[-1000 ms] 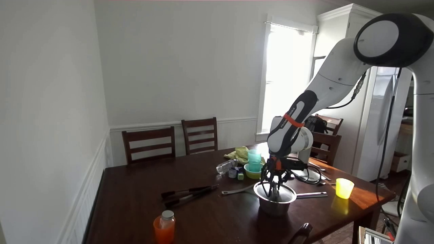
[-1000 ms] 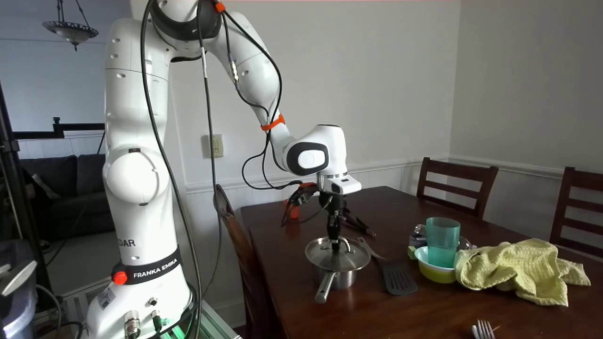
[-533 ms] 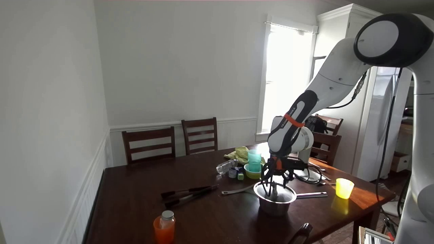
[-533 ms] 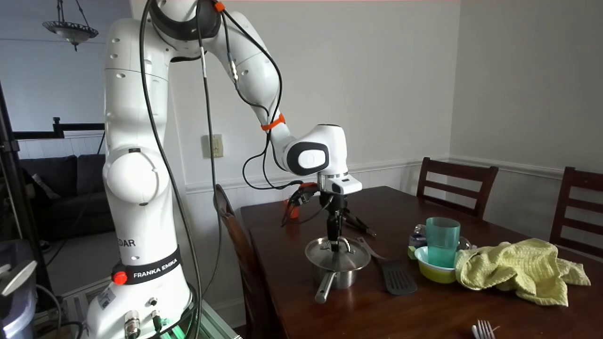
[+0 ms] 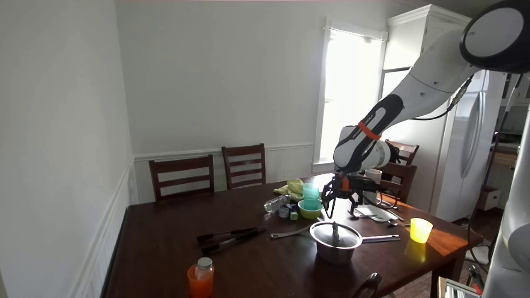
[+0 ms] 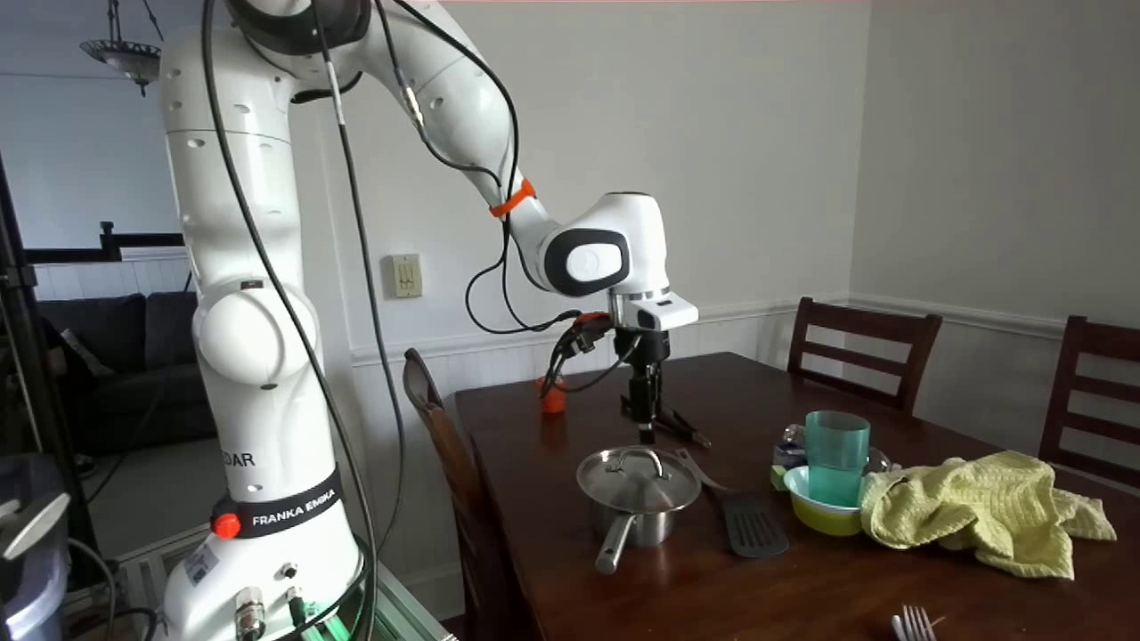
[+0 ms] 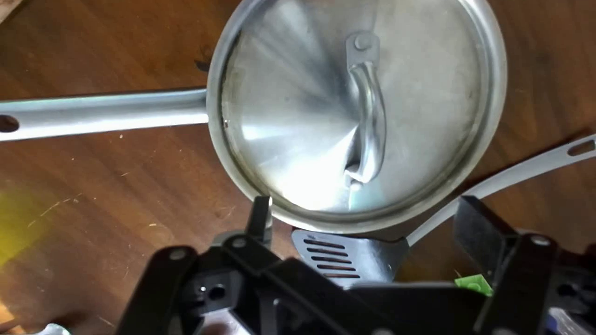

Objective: Pick up the silver pot lid and put it on the silver pot

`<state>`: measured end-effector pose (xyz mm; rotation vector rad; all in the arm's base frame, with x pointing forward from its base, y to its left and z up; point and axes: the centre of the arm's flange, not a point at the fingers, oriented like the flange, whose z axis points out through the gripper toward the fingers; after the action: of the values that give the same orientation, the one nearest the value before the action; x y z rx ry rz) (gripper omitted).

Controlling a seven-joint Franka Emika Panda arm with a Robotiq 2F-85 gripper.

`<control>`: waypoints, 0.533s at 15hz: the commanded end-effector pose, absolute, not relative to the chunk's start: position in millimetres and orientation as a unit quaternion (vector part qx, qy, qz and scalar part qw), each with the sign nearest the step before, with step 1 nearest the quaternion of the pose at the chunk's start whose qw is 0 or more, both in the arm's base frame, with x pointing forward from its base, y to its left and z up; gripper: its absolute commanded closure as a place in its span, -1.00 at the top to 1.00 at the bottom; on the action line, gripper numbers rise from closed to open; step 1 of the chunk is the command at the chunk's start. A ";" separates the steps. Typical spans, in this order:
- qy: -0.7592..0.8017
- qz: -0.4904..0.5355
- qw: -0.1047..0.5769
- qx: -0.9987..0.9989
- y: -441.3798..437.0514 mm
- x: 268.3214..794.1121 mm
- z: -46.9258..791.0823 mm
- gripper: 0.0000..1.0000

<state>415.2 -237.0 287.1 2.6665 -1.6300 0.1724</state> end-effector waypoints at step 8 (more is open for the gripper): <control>-0.519 0.065 -0.014 0.852 -259.4 395.4 374.4 1.00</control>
<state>395.4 -259.3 374.3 2.7023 -1.6440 0.2060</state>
